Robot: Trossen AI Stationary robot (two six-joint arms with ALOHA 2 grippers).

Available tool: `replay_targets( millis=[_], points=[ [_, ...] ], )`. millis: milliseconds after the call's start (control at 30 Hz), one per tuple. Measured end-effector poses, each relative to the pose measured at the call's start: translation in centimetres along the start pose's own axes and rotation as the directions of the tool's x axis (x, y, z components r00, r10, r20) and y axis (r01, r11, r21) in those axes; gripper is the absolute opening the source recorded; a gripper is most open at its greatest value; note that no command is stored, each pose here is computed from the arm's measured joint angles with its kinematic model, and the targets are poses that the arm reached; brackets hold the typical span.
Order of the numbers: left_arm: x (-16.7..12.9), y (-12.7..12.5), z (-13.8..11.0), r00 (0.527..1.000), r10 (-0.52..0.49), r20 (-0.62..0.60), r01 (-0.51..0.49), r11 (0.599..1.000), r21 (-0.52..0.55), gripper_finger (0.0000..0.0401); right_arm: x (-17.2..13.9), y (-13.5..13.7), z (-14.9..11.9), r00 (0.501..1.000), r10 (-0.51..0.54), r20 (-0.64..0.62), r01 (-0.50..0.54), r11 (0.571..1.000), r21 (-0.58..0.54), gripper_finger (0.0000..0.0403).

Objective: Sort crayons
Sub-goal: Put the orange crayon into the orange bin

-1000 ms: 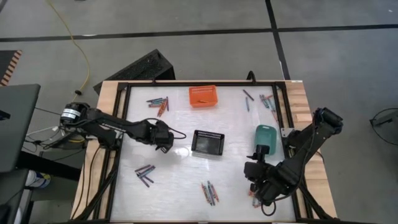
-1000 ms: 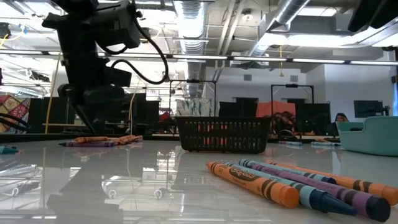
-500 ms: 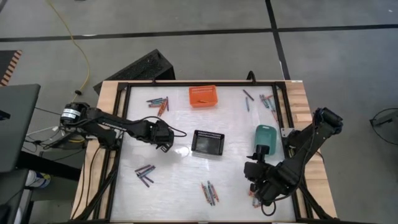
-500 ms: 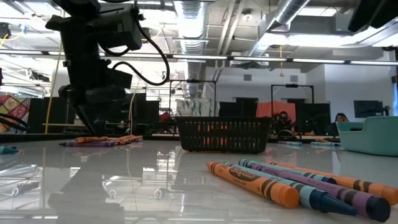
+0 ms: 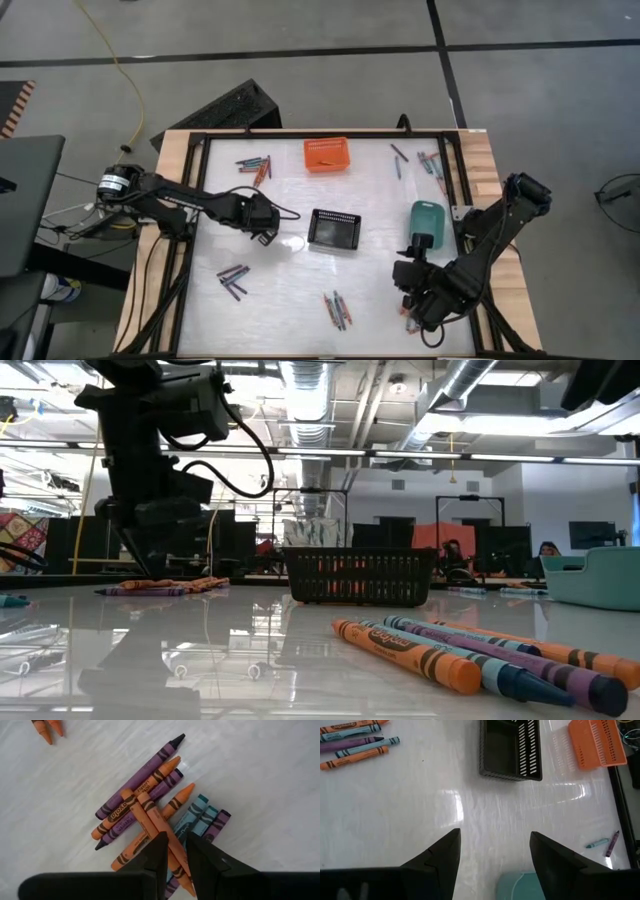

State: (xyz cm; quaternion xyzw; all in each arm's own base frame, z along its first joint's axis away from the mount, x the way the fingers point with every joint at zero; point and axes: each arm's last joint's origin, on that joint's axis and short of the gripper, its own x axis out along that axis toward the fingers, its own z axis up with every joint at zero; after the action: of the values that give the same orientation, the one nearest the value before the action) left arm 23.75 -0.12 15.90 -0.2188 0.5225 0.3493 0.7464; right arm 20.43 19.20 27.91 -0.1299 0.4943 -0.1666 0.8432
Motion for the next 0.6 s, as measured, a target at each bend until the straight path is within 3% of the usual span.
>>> replay_targets(
  millis=[600],
  points=[
    [0.25, 0.43, 0.5, 1.0, -0.015, -0.022, 0.014, 1.0, -0.015, 0.0058, -0.1, 0.11, -0.11, 1.0, 0.002, 0.002, -0.002, 1.0, 0.003, 0.0232]
  ],
)
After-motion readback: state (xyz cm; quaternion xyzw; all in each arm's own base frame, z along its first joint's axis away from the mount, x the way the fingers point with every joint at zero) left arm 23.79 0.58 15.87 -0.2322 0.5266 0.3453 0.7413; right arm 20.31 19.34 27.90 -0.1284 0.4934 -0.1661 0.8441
